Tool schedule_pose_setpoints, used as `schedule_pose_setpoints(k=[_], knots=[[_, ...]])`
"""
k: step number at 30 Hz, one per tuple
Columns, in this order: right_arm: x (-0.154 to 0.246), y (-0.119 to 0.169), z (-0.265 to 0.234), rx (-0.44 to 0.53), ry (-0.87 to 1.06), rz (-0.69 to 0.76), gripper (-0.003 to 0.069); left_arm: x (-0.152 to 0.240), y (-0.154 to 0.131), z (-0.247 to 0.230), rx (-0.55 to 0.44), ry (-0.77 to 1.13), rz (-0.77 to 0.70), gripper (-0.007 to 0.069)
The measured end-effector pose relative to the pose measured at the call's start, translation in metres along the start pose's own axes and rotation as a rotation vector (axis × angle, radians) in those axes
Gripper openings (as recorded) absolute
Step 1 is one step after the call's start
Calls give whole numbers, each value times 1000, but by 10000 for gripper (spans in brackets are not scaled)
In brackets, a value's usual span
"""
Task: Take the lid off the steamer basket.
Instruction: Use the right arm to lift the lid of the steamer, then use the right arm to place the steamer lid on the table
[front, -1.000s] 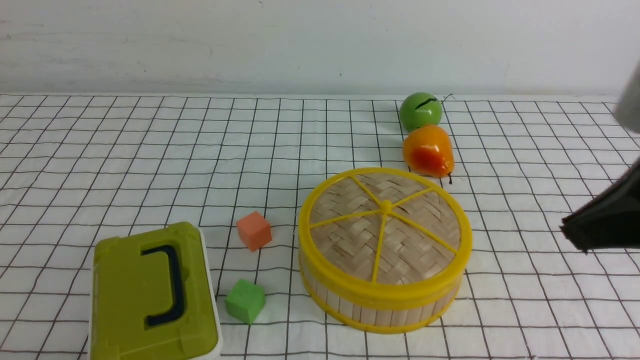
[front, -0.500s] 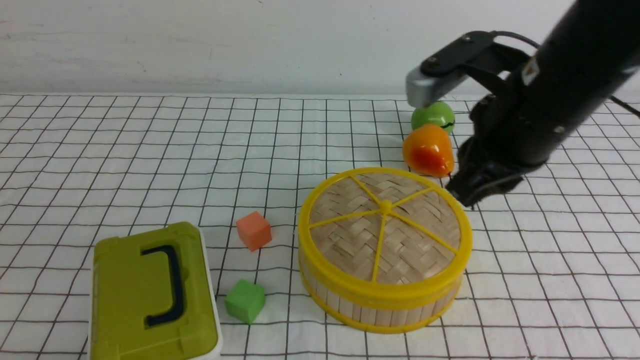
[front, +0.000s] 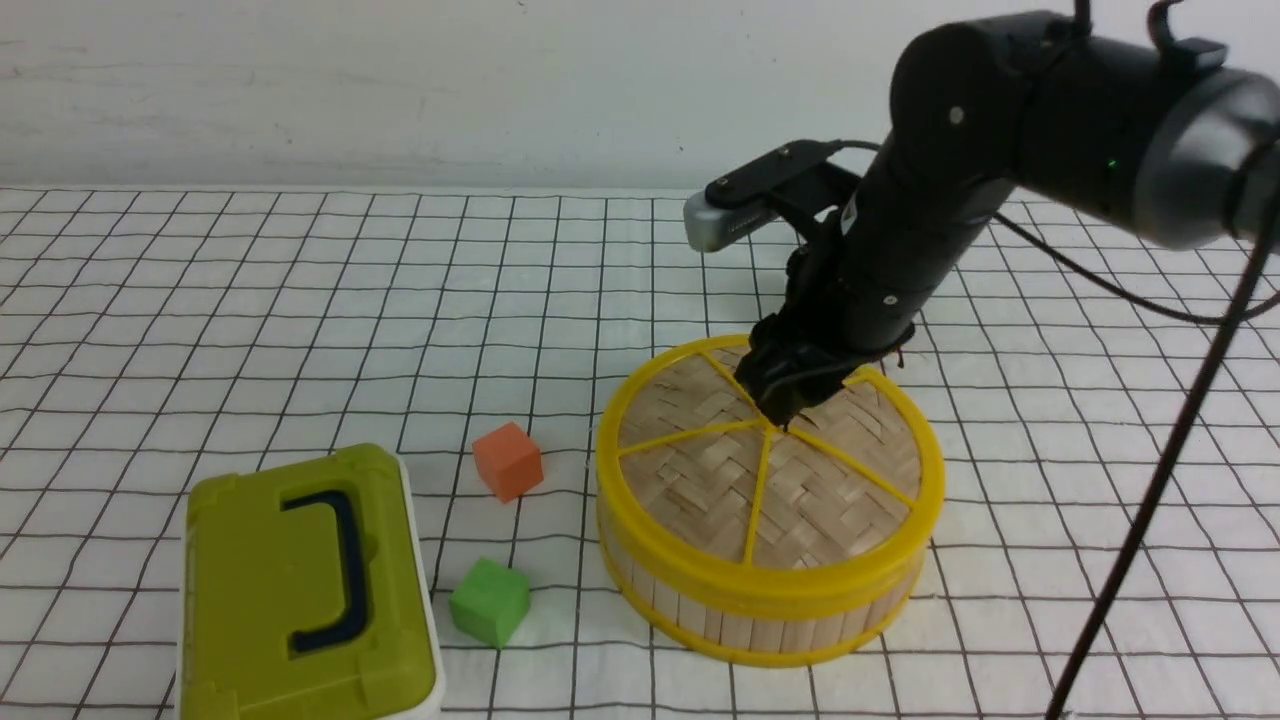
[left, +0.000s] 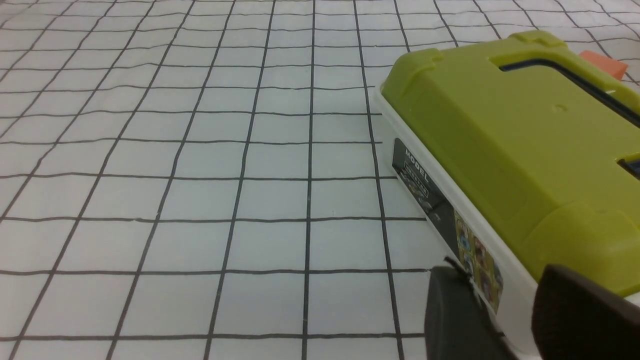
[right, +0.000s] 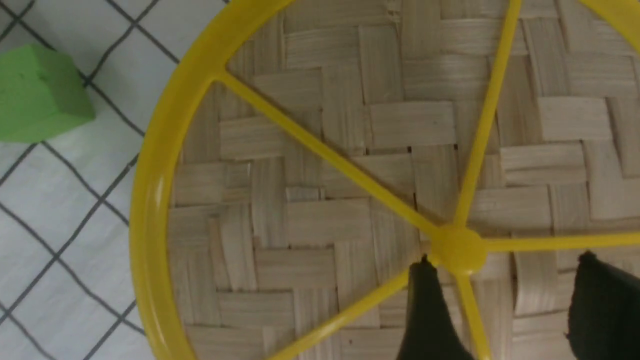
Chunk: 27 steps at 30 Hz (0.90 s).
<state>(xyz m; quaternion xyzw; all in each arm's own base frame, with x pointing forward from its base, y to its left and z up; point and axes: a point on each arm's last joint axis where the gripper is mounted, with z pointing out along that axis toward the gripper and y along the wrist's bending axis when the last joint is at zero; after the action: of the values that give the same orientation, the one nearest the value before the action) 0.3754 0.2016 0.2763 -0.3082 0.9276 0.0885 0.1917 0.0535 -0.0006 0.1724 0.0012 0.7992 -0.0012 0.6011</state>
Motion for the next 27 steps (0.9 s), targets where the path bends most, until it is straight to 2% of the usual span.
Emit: schedule_pose_setpoints(k=[6,11,15,16,22,26,27], knots=[[-3,1,14,-28,-20,26,366,0,0,0,0,0,0,239],[-3,0,19,-31,-14,33,298,0,0,0,0,0,0,239],[-3,0,18,-30,-6,67,108,0,0,0,0,0,0,239],[-3,0,18,-28,-7,72,97,0,0,0,0,0,0,239],[-7,0,6,-23,3,66,104,0,0,0,0,0,0,239],[-13,4,-39,-9,-61,45,104,0,0,0,0,0,0,239],[-13,6,-63,7,-108,33,104,0,0,0,0,0,0,239]])
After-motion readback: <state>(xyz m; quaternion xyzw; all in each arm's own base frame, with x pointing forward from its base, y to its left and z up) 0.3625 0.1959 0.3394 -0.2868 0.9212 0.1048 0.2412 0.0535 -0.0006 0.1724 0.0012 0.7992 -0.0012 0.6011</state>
